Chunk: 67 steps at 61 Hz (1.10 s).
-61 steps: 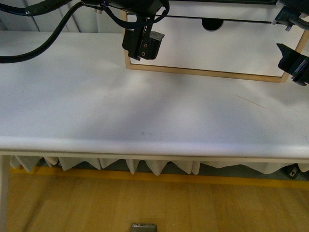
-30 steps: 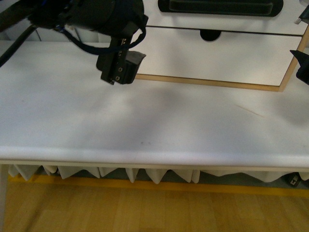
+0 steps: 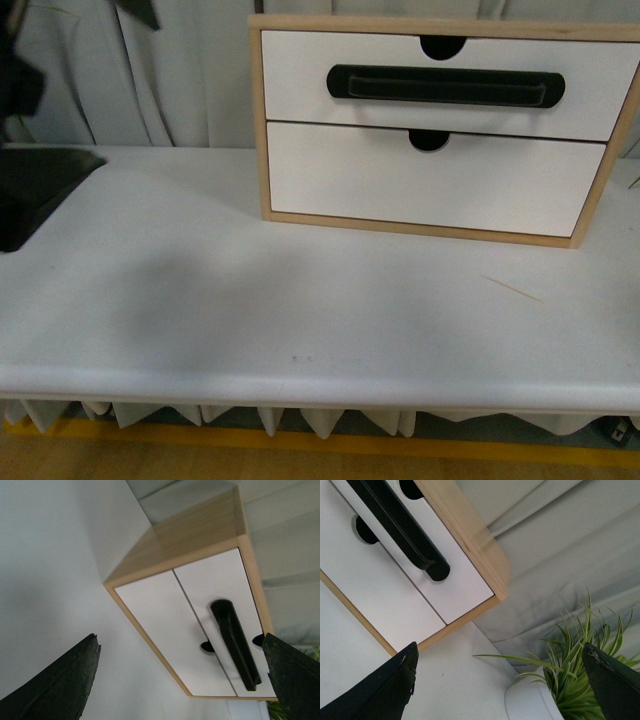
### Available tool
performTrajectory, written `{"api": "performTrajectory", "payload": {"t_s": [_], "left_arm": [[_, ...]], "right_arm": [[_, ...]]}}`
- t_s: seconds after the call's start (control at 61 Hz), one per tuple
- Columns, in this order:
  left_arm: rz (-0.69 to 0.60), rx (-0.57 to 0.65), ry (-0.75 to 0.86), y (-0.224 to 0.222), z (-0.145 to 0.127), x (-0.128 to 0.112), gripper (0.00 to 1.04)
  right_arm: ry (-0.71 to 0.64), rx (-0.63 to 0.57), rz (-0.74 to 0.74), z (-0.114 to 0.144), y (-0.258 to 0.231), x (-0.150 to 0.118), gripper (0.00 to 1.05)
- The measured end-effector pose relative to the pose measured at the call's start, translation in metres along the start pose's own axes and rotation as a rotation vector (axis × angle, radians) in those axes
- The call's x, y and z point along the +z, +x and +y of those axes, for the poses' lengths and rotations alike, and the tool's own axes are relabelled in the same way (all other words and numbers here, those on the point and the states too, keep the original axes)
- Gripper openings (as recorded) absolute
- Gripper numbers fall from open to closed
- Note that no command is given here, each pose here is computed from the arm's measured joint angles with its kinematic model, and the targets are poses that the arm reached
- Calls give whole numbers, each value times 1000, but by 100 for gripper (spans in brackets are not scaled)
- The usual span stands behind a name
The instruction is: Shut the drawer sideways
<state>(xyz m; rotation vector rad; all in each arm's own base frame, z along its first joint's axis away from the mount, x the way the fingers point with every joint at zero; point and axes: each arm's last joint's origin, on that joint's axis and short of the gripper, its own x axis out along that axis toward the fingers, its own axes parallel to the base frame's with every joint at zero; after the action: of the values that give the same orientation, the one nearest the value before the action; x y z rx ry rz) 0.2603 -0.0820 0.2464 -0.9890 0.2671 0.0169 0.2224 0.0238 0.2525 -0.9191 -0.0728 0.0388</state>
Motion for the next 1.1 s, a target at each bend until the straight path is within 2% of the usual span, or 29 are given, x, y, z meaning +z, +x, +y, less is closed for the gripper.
{"api": "performTrajectory", "payload": {"t_s": [0.131, 0.295, 0.443, 0.607, 0.656, 0.705, 0.77, 0.836, 1.098], "left_arm": [[-50, 47, 117, -30, 23, 8, 99], [-93, 96, 331, -78, 48, 2, 99], [-120, 79, 419, -93, 49, 1, 99], [-118, 76, 460, -93, 50, 0, 98], [-180, -19, 575, -94, 56, -1, 86], [-216, -47, 670, -97, 61, -1, 79], [-246, -46, 823, -101, 70, 0, 66], [-257, -36, 889, -105, 77, 1, 56], [-260, -25, 969, -115, 100, 0, 8]], "right_arm": [[95, -47, 26, 1, -32, -3, 96], [230, -120, 65, 8, -75, -15, 96], [352, -196, 71, 8, -97, -24, 96], [378, -197, 69, 8, -97, -24, 96], [492, -92, 62, 10, -98, -27, 87], [603, -35, 72, 14, -100, -31, 78], [742, -32, 75, 17, -102, -34, 67], [824, -35, 75, 21, -104, -37, 55], [900, -37, 73, 35, -111, -47, 9]]}}
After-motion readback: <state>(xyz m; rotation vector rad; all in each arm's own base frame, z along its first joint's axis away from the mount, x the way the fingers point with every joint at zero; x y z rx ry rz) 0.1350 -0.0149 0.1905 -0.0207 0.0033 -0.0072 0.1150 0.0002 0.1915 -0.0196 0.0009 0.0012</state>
